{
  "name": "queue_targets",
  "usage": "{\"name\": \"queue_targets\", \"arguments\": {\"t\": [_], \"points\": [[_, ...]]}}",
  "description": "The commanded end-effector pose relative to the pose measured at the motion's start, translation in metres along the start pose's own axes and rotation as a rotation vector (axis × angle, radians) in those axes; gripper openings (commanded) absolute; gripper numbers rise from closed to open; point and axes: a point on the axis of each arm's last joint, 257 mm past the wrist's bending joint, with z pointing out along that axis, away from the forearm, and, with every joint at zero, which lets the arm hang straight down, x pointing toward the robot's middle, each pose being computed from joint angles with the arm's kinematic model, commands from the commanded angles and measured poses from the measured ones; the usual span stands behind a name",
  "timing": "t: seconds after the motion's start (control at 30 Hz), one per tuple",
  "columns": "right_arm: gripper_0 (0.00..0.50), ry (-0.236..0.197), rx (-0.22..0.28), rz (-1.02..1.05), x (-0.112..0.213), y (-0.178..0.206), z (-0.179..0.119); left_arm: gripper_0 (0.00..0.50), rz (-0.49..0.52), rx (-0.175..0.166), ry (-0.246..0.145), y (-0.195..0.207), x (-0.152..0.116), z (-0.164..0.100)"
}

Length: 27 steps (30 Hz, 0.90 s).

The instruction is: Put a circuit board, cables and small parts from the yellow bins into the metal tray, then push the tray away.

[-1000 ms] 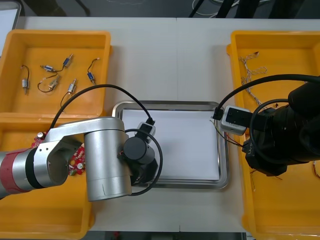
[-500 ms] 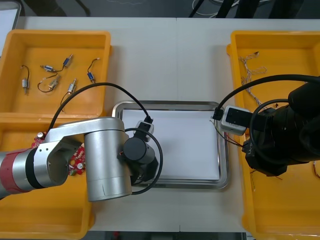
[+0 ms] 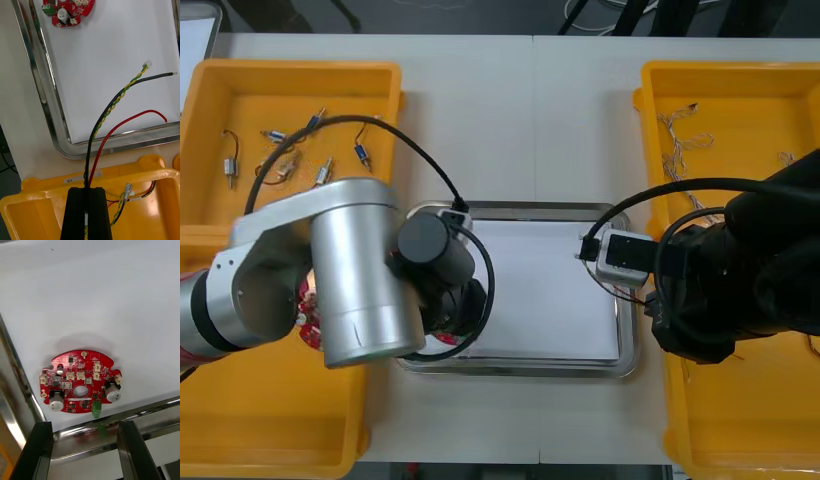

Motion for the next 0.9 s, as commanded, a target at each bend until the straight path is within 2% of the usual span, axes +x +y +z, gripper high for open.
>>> {"name": "queue_targets", "arguments": {"t": [0.03, 0.23, 0.33, 0.43, 0.53, 0.73, 0.9], "points": [[0.0, -0.015, 0.004, -0.075, -0.022, 0.009, 0.002, 0.5, -0.074, -0.029, -0.063, 0.031, -0.035, -0.04], [0.0, -0.006, 0.0, -0.136, -0.036, 0.018, 0.02, 0.5, -0.102, -0.078, -0.052, 0.07, -0.048, -0.062], [0.0, 0.0, -0.011, -0.153, -0.044, 0.023, 0.033, 0.5, -0.146, -0.116, -0.038, 0.092, -0.052, -0.07], [0.0, 0.012, -0.016, -0.171, -0.049, 0.027, 0.046, 0.5, -0.179, -0.139, -0.03, 0.109, -0.058, -0.075], [0.0, 0.026, 0.004, -0.201, -0.052, 0.028, 0.059, 0.5, -0.18, -0.157, -0.03, 0.127, -0.067, -0.079], [0.0, 0.055, 0.063, -0.228, -0.054, 0.021, 0.09, 0.5, -0.249, -0.166, -0.033, 0.16, -0.089, -0.087], [0.0, 0.062, 0.071, -0.211, -0.055, 0.017, 0.115, 0.5, -0.282, -0.186, -0.02, 0.189, -0.098, -0.094]]}}
